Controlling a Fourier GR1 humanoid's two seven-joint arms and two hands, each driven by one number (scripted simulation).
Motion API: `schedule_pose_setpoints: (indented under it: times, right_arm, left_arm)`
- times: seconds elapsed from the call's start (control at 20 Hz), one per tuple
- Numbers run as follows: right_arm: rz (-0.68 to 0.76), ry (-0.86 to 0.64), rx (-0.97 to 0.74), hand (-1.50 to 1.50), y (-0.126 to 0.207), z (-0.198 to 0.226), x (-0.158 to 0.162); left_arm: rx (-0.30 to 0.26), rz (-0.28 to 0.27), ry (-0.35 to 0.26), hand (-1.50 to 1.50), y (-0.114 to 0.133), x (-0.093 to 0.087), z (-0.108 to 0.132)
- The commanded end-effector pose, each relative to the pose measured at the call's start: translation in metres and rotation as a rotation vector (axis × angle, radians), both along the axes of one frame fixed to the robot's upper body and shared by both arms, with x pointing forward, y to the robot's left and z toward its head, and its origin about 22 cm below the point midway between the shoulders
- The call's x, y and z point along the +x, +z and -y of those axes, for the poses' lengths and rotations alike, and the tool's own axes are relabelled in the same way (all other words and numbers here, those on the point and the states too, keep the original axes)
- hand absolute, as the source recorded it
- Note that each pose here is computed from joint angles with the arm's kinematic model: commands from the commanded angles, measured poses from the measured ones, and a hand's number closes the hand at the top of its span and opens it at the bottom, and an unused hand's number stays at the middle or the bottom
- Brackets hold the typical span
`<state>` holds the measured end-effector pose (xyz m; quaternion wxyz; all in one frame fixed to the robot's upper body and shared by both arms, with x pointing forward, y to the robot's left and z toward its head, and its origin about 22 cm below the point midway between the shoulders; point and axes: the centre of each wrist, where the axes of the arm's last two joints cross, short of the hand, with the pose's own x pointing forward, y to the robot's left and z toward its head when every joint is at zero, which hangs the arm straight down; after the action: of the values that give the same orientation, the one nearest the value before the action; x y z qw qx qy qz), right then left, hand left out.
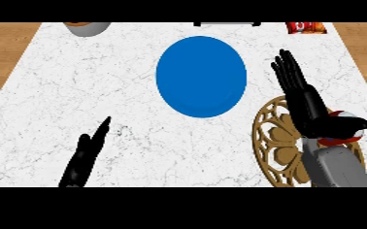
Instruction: Pick the can from the placemat and place it in the plate
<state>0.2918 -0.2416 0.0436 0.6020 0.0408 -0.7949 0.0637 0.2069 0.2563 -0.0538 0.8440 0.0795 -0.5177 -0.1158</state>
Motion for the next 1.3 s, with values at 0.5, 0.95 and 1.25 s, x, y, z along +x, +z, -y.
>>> schedule_pose_setpoints:
  times: [0.5,0.95,1.25]
  right_arm:
    - [-0.01,0.03,-0.699,1.5,-0.031,0.013,-0.016]
    - [0.16,-0.056,-0.282,-1.5,-0.049,0.058,-0.054]
    - [0.156,-0.088,-0.55,-1.5,0.044,0.083,-0.055]
  left_arm:
    - [-0.057,0.642,-0.081,0.0,0.141,0.078,-0.012]
    - [-0.052,0.641,-0.065,0.0,0.156,0.081,-0.027]
    - [-0.072,0.645,-0.075,0.0,0.173,0.093,-0.038]
